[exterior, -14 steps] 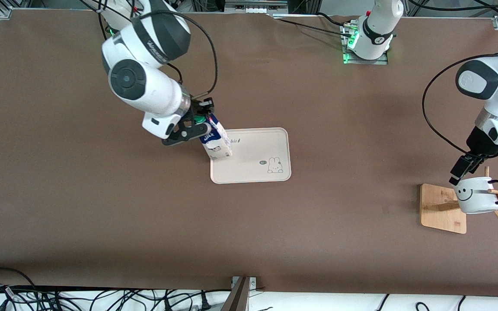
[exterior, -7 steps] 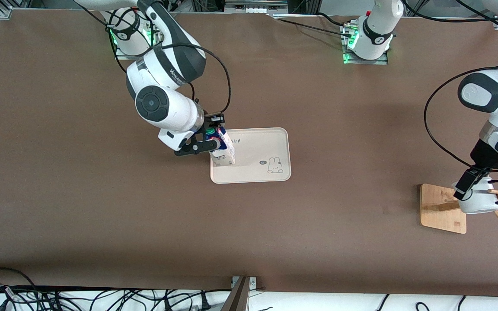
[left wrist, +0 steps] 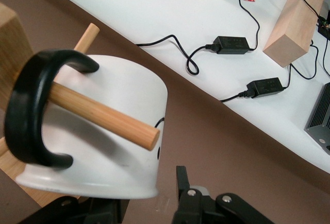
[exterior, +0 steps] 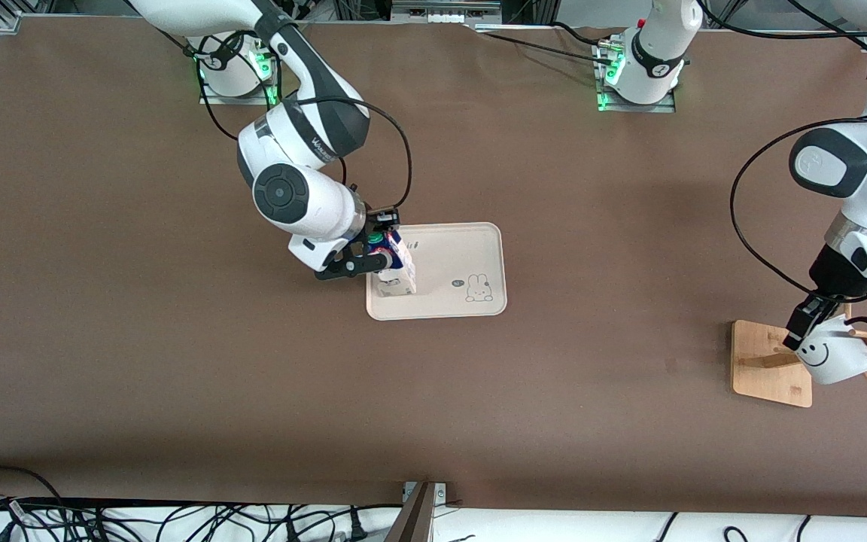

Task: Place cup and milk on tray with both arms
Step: 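Lower the carton onto the tray while the left gripper grips the mug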

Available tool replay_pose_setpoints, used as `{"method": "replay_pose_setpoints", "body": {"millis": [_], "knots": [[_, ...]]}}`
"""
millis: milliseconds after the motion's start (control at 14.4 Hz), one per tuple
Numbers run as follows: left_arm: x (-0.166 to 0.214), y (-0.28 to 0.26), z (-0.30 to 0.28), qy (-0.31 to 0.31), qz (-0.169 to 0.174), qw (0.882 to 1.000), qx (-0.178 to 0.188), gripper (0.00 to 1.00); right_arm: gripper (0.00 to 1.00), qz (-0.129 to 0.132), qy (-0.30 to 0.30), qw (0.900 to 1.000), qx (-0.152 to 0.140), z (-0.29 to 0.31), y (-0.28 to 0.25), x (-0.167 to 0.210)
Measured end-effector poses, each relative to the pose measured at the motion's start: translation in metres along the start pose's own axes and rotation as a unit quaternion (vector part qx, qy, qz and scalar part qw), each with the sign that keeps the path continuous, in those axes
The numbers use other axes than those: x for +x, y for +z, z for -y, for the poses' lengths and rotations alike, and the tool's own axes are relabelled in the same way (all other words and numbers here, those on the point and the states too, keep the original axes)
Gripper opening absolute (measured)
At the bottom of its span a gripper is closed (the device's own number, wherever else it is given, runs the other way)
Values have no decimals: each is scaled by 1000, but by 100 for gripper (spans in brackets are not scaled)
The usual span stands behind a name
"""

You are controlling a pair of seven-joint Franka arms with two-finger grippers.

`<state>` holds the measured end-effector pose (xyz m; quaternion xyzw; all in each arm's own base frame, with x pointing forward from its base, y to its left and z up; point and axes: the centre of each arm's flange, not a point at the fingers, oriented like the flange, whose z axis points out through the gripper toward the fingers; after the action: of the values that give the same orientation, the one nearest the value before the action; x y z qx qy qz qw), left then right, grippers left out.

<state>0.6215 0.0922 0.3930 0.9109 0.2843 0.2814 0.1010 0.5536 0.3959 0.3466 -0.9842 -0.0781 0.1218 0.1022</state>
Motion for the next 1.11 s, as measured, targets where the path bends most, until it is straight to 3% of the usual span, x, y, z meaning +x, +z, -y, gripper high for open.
{"method": "replay_pose_setpoints", "body": {"millis": [138,346,554,761,900,969,1107], "knots": [[0,0,0,-1,0,1000,0,41,43,5,-3,1000,-2,7,7,-3],[0,0,0,-7,0,1000,-1,17,43,16,1,1000,-6,5,18,-2],[1,-2,-1,-21,-1,1000,-1,9,47,27,13,999,-11,0,24,-1],[1,-3,-2,-23,6,1000,-1,9,74,30,27,999,-14,-16,29,7],[0,-10,-6,-19,29,999,1,9,94,25,31,999,-13,-20,24,11],[0,-15,-10,-15,42,999,1,9,100,20,29,999,-11,-18,18,11],[-1,-27,-20,7,56,998,4,9,100,14,25,1000,-9,-13,5,8]]}}
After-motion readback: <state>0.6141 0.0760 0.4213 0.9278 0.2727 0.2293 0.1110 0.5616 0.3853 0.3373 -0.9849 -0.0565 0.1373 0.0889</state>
